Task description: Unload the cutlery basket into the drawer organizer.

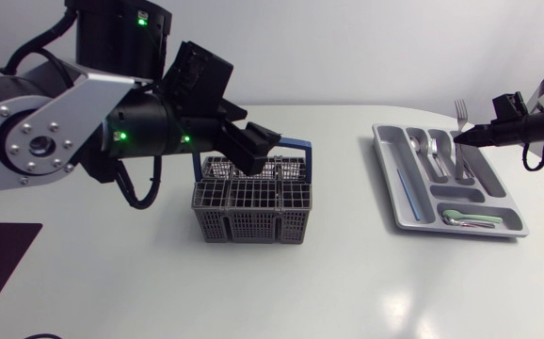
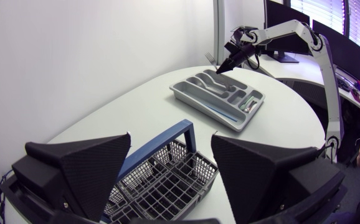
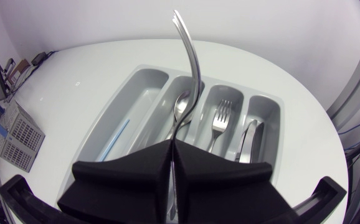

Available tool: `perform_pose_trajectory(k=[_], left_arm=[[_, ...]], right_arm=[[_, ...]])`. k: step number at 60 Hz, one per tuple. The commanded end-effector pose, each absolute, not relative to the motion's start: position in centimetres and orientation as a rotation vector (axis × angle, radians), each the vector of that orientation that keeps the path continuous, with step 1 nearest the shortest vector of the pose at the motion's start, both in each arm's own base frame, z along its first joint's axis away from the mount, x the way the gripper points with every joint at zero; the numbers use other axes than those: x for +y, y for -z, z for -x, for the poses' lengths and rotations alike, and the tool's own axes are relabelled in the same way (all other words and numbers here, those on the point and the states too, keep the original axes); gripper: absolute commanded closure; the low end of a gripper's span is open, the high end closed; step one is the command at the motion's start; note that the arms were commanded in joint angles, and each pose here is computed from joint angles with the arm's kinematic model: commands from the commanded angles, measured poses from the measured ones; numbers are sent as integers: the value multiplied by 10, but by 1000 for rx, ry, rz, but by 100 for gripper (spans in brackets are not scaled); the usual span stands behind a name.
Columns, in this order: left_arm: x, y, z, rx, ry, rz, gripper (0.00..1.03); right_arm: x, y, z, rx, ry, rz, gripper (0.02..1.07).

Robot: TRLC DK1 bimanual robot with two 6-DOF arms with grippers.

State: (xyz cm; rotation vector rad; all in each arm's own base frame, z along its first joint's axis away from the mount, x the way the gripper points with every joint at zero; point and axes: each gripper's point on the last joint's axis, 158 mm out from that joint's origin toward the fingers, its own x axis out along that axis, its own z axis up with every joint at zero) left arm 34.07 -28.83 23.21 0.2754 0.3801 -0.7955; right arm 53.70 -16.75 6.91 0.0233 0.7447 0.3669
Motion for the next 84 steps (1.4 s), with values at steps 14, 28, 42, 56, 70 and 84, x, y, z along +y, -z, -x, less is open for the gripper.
perform_pose_trajectory(k=[14,28,42,56,70,84], left_arm=[[-290,-235,-332,369,818,-285,6],[-289,-238,-331,365,818,-282,6],[-290,-237,-330,368,819,-283,6],[-290,-237,-330,368,821,-284,5],[-291,-237,-329,369,824,-285,5],[-290,-238,-327,370,825,-282,5]], right_arm=[[-162,-31,-528,800,-374,-76,101],[-161,-23,-528,806,-374,-85,101],[-162,-16,-529,815,-374,-91,101],[-165,-12,-531,824,-360,-87,101],[-166,-4,-534,836,-352,-96,101],[-169,1,-536,843,-341,-102,101]])
